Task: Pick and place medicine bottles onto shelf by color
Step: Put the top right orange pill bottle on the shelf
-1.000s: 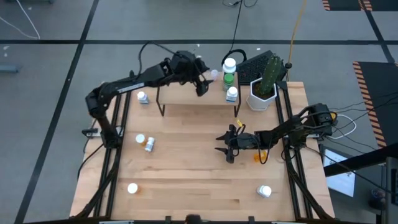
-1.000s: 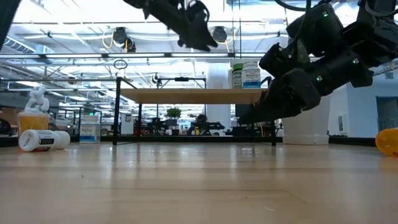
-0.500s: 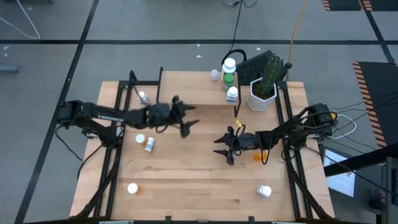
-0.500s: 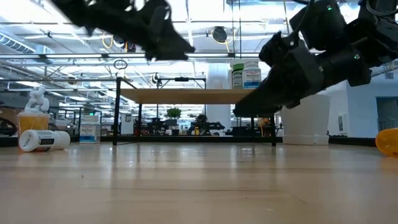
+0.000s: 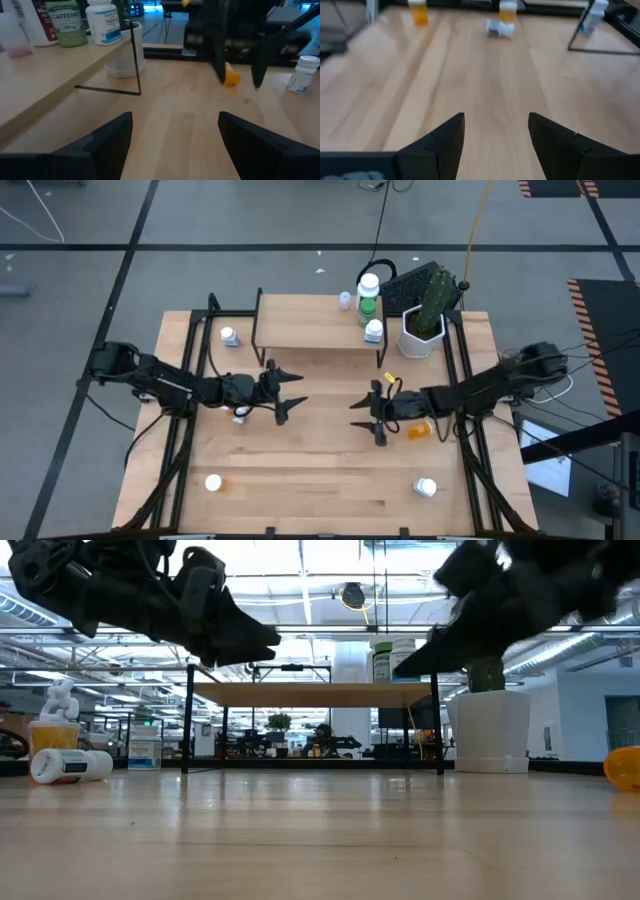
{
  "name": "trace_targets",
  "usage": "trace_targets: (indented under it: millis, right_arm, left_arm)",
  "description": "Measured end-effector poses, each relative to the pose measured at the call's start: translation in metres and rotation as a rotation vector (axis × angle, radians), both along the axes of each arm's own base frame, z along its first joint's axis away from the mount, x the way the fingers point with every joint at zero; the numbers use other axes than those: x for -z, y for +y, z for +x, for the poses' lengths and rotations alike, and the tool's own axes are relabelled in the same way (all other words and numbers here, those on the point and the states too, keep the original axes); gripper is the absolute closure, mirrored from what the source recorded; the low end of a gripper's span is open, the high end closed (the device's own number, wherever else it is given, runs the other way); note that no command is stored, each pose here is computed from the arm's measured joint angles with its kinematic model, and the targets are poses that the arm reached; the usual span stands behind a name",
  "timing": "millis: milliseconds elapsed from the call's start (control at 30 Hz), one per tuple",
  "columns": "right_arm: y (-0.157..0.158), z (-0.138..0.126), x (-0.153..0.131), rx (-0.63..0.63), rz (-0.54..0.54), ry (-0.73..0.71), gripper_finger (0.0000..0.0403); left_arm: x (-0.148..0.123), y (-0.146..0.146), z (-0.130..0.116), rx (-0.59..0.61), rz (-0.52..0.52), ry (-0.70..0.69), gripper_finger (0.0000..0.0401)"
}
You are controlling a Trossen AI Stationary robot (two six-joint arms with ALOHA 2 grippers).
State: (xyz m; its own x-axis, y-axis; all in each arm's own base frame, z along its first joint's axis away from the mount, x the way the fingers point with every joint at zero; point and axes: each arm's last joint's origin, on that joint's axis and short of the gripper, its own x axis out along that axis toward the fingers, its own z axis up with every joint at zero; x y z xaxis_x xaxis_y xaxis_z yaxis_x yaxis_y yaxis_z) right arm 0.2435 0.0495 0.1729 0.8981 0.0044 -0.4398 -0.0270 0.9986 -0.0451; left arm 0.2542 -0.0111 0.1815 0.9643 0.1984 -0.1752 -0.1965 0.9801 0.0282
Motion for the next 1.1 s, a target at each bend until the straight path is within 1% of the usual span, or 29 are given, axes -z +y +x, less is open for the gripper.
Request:
trace_targets:
  millis: [67, 100, 133, 167, 233, 300, 367, 433, 533, 600, 667, 833, 933, 1033, 1100]
  right_arm:
    - [0.005, -0.008, -0.019, 0.026, -0.041, 0.116, 0.0187]
    - [0.007, -0.012, -0.029, 0.053, -0.042, 0.185, 0.0184]
    - [0.007, -0.017, -0.037, 0.090, -0.023, 0.254, 0.0181]
    - [0.008, -0.021, -0.046, 0.140, 0.019, 0.303, 0.0178]
    - [0.006, -0.030, -0.065, 0.283, 0.169, 0.378, 0.0173]
    - [0.004, -0.040, -0.079, 0.423, 0.363, 0.461, 0.0171]
    - [0.004, -0.051, -0.085, 0.547, 0.544, 0.549, 0.0170]
    - [0.006, -0.061, -0.086, 0.655, 0.693, 0.621, 0.0170]
    - [0.009, -0.073, -0.078, 0.856, 0.870, 0.711, 0.0171]
    - [0.011, -0.077, -0.070, 0.981, 0.987, 0.776, 0.0170]
    - [0.013, -0.078, -0.062, 1.046, 1.070, 0.820, 0.0168]
    - [0.014, -0.083, -0.038, 1.142, 1.164, 0.890, 0.0163]
    - [0.013, -0.088, -0.020, 1.206, 1.201, 0.925, 0.0163]
    - [0.012, -0.093, -0.002, 1.276, 1.260, 0.957, 0.0163]
    - [0.011, -0.097, 0.012, 1.313, 1.290, 0.957, 0.0163]
  left_arm:
    - [0.000, -0.002, 0.000, 0.007, 0.000, -0.002, 0.0103]
    - [0.000, -0.003, 0.000, 0.010, 0.000, -0.003, 0.0103]
    - [0.000, -0.003, 0.000, 0.013, -0.001, -0.003, 0.0103]
    - [0.000, -0.004, 0.000, 0.014, -0.004, -0.003, 0.0103]
    - [-0.001, -0.004, 0.000, 0.014, -0.013, -0.009, 0.0103]
    - [-0.001, -0.004, 0.000, 0.012, -0.026, -0.013, 0.0103]
    - [-0.002, -0.004, 0.000, 0.009, -0.044, -0.028, 0.0103]
    - [-0.002, -0.004, 0.000, 0.007, -0.063, -0.037, 0.0103]
    - [-0.002, -0.005, 0.000, 0.004, -0.086, -0.039, 0.0103]
    - [-0.002, -0.007, 0.000, 0.012, -0.085, -0.035, 0.0103]
    - [-0.001, -0.009, 0.000, 0.023, -0.077, -0.028, 0.0103]
    - [0.003, -0.017, -0.002, 0.054, -0.059, 0.016, 0.0103]
    - [0.004, -0.020, -0.002, 0.070, -0.057, 0.025, 0.0103]
    - [0.003, -0.025, -0.003, 0.087, -0.056, 0.025, 0.0103]
    - [0.003, -0.027, -0.003, 0.097, -0.056, 0.026, 0.0103]
